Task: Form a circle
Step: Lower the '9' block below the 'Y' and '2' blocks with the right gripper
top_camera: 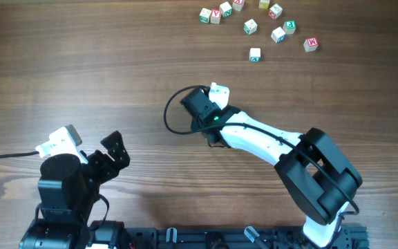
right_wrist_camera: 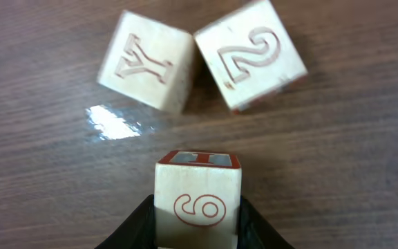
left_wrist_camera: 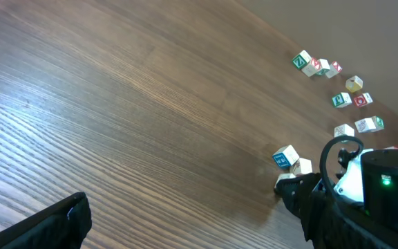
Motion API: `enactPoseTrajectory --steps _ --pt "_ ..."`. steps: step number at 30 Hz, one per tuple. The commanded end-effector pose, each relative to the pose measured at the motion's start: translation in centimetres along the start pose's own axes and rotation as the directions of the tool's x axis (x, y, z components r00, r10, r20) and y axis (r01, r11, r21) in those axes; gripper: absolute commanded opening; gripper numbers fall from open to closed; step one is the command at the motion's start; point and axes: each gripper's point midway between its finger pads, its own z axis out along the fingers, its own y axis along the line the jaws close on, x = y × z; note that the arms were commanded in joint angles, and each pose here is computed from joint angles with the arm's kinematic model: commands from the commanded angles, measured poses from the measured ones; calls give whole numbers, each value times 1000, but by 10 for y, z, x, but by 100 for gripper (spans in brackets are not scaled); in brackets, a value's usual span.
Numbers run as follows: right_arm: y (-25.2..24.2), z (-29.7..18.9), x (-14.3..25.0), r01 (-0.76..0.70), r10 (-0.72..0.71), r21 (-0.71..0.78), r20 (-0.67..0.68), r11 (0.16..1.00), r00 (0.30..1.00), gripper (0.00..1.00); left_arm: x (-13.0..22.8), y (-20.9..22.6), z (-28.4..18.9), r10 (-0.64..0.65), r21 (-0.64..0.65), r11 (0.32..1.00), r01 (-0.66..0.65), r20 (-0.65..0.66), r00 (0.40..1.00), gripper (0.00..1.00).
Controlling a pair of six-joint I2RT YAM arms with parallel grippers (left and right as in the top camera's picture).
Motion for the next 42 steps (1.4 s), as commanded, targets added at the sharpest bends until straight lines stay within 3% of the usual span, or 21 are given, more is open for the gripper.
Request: enactPoseTrajectory --steps 1,19,32,42 --pt "4 3 -7 63 -64 5 33 998 997 30 1 3 1 -10 -11 1000 10 1 1000 100" --pt "-5 6 -10 64 -65 26 23 998 998 30 1 3 1 -10 -12 1000 10 1 1000 100" --pt "-5 10 -8 66 -66 23 17 998 998 41 1 3 1 -10 -12 1000 10 1 1000 100" --pt "-4 10 -7 65 -65 21 13 998 998 35 1 3 1 -10 -11 1000 10 1 1000 100"
